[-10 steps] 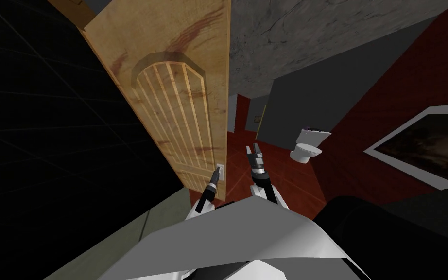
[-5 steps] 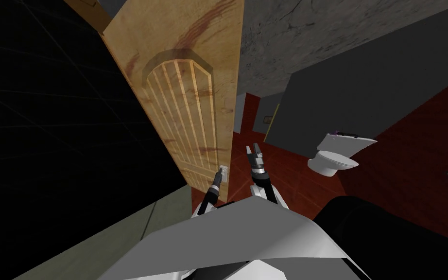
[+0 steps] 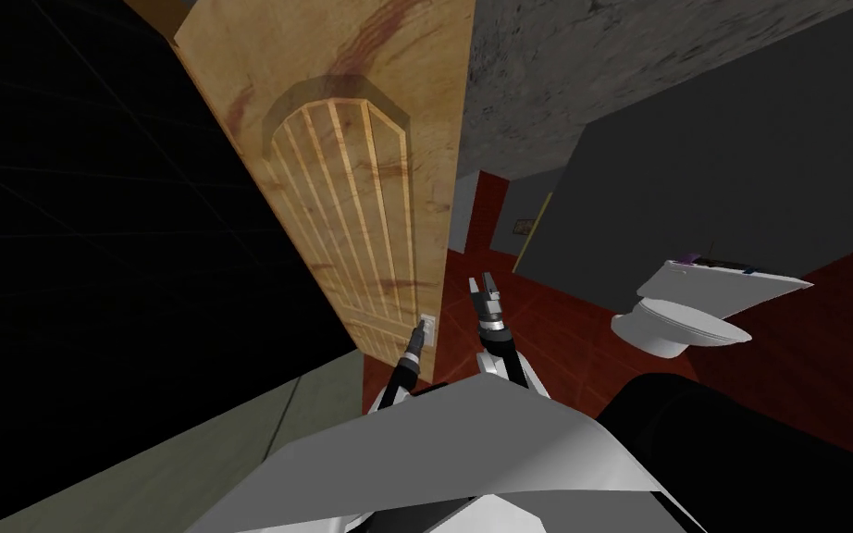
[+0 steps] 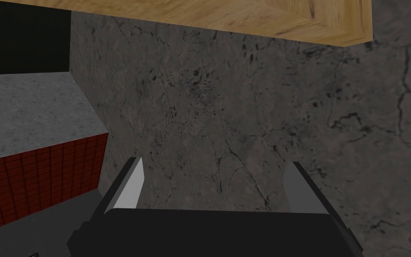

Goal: Push the door open

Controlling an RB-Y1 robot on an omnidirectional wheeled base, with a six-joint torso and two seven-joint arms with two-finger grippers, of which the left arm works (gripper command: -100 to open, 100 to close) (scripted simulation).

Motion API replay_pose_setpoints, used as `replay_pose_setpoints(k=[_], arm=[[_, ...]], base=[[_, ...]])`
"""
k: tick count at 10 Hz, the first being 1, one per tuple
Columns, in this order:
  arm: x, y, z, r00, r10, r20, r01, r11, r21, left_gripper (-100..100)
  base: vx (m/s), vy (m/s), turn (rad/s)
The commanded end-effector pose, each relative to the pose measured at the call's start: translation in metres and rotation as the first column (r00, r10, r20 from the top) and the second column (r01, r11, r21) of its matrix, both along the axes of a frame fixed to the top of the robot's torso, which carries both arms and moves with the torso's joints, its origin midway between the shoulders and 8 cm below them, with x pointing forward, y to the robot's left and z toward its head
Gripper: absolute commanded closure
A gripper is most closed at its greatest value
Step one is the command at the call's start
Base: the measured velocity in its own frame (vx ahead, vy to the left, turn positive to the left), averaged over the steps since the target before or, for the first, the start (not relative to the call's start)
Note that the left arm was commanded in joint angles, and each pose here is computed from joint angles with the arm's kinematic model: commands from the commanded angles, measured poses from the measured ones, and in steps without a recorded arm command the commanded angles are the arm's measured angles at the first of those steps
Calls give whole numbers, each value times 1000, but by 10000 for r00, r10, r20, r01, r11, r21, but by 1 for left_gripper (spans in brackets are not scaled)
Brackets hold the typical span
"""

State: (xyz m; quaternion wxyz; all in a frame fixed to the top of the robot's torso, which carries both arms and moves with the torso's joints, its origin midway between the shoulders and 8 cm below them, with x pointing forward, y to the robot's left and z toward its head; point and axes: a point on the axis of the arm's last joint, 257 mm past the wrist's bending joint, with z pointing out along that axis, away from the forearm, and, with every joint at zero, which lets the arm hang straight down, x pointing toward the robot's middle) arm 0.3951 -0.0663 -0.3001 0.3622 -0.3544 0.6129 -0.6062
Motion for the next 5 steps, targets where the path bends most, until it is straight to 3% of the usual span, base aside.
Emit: replay_pose_setpoints(k=[1, 2, 3, 5], arm=[[3, 13, -7, 9999, 120, -25, -119, 9997, 213, 100], [6, 22, -10, 9998, 212, -29, -211, 9992, 344, 100], [7, 20, -18, 10000, 33, -58, -30, 9987, 506, -100], [13, 27, -26, 10000, -37, -75, 42, 9974, 722, -100]], base=[[159, -6, 62], [165, -46, 111], [97, 81, 67], [16, 164, 4]])
